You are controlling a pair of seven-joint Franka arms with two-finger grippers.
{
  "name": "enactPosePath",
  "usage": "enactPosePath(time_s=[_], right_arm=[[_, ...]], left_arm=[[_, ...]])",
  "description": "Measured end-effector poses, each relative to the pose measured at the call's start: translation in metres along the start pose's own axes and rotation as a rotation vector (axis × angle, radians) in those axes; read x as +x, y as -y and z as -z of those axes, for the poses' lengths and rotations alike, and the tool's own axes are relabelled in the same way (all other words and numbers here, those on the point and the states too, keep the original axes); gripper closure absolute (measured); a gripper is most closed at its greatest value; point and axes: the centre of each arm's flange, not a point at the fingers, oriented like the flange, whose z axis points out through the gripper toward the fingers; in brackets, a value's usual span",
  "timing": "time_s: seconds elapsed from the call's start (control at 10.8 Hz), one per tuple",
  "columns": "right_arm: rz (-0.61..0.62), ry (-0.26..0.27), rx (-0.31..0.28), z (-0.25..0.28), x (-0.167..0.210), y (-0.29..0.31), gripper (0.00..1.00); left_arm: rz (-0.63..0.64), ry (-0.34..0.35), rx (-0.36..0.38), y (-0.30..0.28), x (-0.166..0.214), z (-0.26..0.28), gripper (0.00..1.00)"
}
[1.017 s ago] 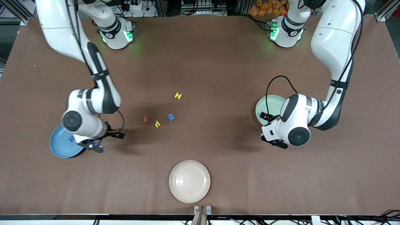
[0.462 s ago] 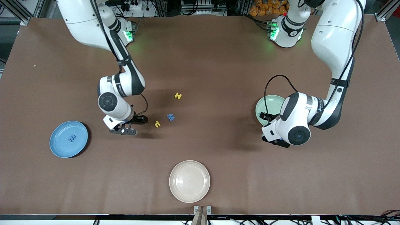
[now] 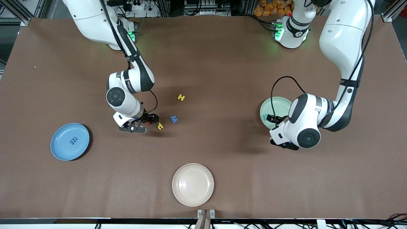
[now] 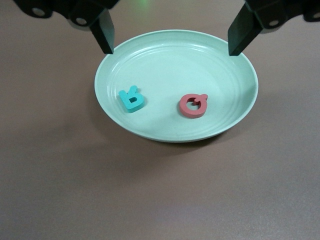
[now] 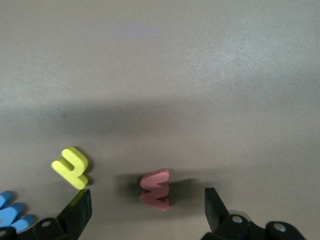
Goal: Sort upper and lower case letters into plates
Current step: 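Grasp the pink w with the right gripper while the left gripper returns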
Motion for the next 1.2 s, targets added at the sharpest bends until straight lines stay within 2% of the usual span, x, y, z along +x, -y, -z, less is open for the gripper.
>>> enactPosePath(time_s=[0.28, 0.46, 0.65, 1.2], right_arm=[[-0.006, 0.003, -0.011, -0.012, -0.008, -0.009, 0.00], [-0.015, -0.001, -0.009, -0.012, -0.008, -0.008, 0.00], [-0.054, -0.001, -0.009, -0.012, -0.008, -0.008, 0.00], [-0.080, 0.001, -0.016, -0.021, -0.010, -0.001, 0.02]], left_arm=[[0.001, -0.001, 0.001, -0.002, 0.000, 0.000, 0.00], [-0.016, -0.053, 0.000, -0.014, 0.005, 0.008, 0.00], [-0.062, -0.176, -0.046, -0.052, 0.013, 0.025, 0.00], [-0.191, -0.661, -0.207, -0.202, 0.028, 0.060, 0.00]])
